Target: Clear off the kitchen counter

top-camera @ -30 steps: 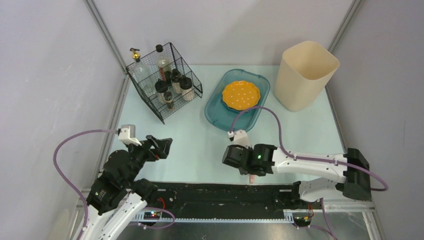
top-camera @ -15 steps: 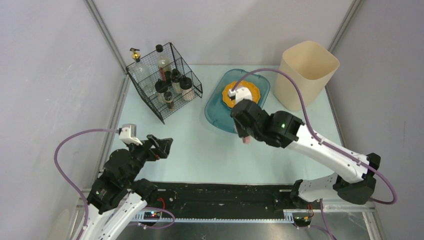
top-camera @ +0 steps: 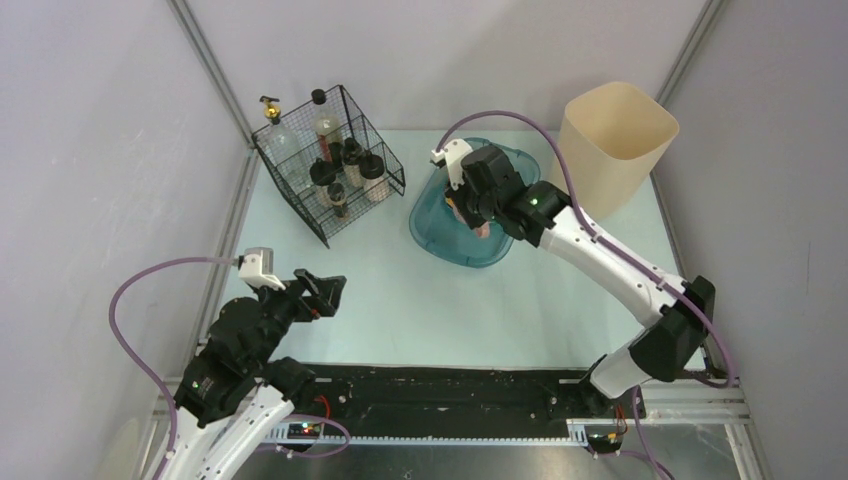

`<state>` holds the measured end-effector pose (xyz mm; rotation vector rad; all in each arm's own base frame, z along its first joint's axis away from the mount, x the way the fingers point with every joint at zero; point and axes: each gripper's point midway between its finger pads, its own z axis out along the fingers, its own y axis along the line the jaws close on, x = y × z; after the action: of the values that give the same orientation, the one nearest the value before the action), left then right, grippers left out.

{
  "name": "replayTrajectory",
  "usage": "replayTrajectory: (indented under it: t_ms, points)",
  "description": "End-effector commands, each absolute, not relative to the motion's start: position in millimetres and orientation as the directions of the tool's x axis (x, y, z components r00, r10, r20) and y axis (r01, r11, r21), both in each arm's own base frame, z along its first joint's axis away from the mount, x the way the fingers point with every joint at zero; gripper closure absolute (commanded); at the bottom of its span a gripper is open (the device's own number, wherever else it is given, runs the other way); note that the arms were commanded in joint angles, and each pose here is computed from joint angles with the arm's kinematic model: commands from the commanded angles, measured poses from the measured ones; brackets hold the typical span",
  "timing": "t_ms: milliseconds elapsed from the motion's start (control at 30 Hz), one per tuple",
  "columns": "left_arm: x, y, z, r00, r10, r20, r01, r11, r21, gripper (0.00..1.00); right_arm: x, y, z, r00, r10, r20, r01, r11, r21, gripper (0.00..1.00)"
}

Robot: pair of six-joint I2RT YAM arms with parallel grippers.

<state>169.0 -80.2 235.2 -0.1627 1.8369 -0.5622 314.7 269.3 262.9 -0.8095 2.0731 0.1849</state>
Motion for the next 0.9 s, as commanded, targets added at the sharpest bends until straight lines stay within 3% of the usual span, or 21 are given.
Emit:
replayTrajectory:
  t_ms: [0,200,867]
  points:
    - [171.1,-81.8,241.8,-0.320,-0.382,-0.867,0.184,0.873,-0.452,0.02,352.4,291.7,297.6,-0.179,-0.459,-0.870,-0.704,0.678,-0.213,1.00]
    - [170.9,-81.5,242.3,-0.318,-0.384,-0.867,0.184,0.872,-0.454,0.02,363.2,309.7,273.4,-0.046,-0.551,-0.833,-0.804,0.515,-0.296,1.00]
    - [170.6,-81.7,242.4,-0.318,-0.383,-0.867,0.186,0.872,-0.453,0.02,397.5,322.2,161.3,-0.111,-0.734,-0.670,-0.894,0.369,-0.256,1.00]
